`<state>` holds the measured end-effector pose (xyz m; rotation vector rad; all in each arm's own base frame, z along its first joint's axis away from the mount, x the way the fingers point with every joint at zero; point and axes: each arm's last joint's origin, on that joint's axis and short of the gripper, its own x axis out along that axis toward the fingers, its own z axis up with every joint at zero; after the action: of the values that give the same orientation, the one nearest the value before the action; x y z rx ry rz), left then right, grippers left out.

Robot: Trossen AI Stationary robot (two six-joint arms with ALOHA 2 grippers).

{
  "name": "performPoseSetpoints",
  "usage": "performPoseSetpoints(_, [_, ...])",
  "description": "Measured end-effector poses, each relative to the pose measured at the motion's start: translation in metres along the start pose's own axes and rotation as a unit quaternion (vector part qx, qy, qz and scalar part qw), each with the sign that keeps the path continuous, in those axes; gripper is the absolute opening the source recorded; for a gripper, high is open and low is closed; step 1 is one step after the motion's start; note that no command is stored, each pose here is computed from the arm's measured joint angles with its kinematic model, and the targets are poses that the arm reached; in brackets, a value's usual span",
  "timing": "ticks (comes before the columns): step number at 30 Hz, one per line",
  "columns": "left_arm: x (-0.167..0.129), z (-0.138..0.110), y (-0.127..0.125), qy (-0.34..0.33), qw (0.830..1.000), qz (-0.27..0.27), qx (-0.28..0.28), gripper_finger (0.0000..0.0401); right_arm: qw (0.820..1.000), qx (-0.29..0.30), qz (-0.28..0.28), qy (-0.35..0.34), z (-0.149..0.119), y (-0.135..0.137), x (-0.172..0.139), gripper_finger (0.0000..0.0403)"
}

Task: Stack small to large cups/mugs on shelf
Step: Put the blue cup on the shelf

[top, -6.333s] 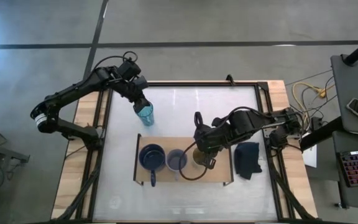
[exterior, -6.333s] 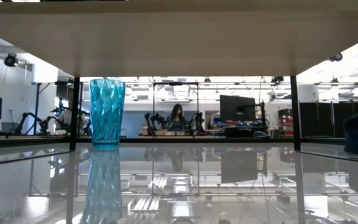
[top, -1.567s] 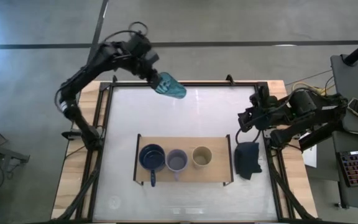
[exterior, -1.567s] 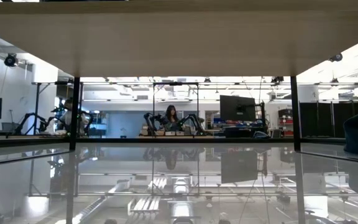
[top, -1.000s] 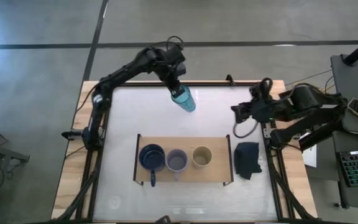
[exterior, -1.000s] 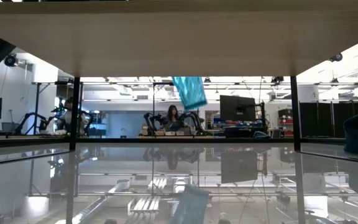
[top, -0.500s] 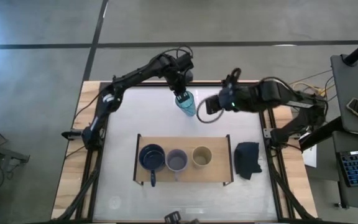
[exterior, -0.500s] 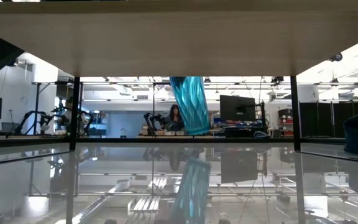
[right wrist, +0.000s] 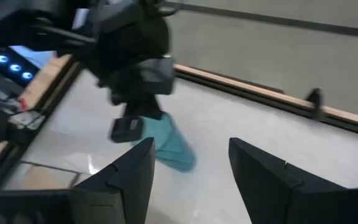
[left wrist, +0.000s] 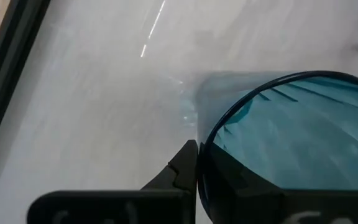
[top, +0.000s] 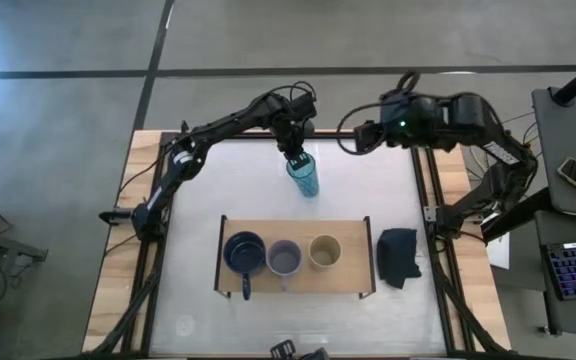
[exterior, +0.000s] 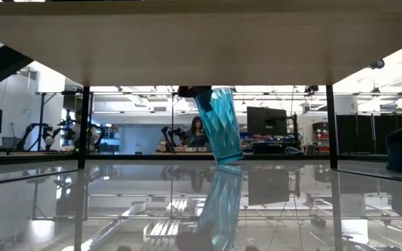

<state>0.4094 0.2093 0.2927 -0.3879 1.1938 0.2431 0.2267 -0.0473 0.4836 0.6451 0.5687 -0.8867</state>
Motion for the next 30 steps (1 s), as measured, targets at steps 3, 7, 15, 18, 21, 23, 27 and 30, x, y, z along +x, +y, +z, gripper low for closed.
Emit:
performPoseSetpoints(3, [0.0, 0.001, -0.001, -0.004, 1.0, -0.002, 0.002, 0.0, 1.0, -0.005, -0.017, 0.009, 0.0, -0.007, -0.003, 0.0198])
performPoseSetpoints(7, [-0.001, 0.007, -0.001, -0.036, 0.999, -0.006, 0.001, 0.0005, 0.999, -0.015, -0.027, 0.014, -0.002, -0.009, -0.002, 0.0198])
performPoseSetpoints(15, [-0.008, 0.009, -0.003, -0.056, 0.998, -0.015, -0.012, 0.0044, 0.999, -0.026, -0.034, 0.017, -0.001, -0.011, 0.002, 0.0198])
performPoseSetpoints(18, [-0.008, 0.009, -0.003, -0.056, 0.998, -0.015, -0.012, 0.0057, 0.999, -0.022, -0.035, 0.02, 0.0, -0.013, 0.002, 0.0198])
performPoseSetpoints(21, [-0.008, 0.009, -0.003, -0.056, 0.998, -0.015, -0.012, 0.0064, 0.999, -0.018, -0.037, 0.02, 0.002, -0.014, 0.003, 0.0198])
performPoseSetpoints(23, [-0.008, 0.009, -0.003, -0.056, 0.998, -0.015, -0.012, 0.0066, 0.999, -0.018, -0.037, 0.02, 0.002, -0.014, 0.003, 0.0198])
performPoseSetpoints(27, [-0.008, 0.009, -0.002, -0.057, 0.998, -0.005, -0.009, 0.0066, 0.999, -0.018, -0.036, 0.022, 0.001, -0.014, 0.003, 0.0198])
performPoseSetpoints(30, [-0.011, 0.009, 0.002, -0.059, 0.998, 0.006, -0.013, 0.0067, 0.999, -0.017, -0.033, 0.032, 0.0, -0.014, 0.006, 0.0198])
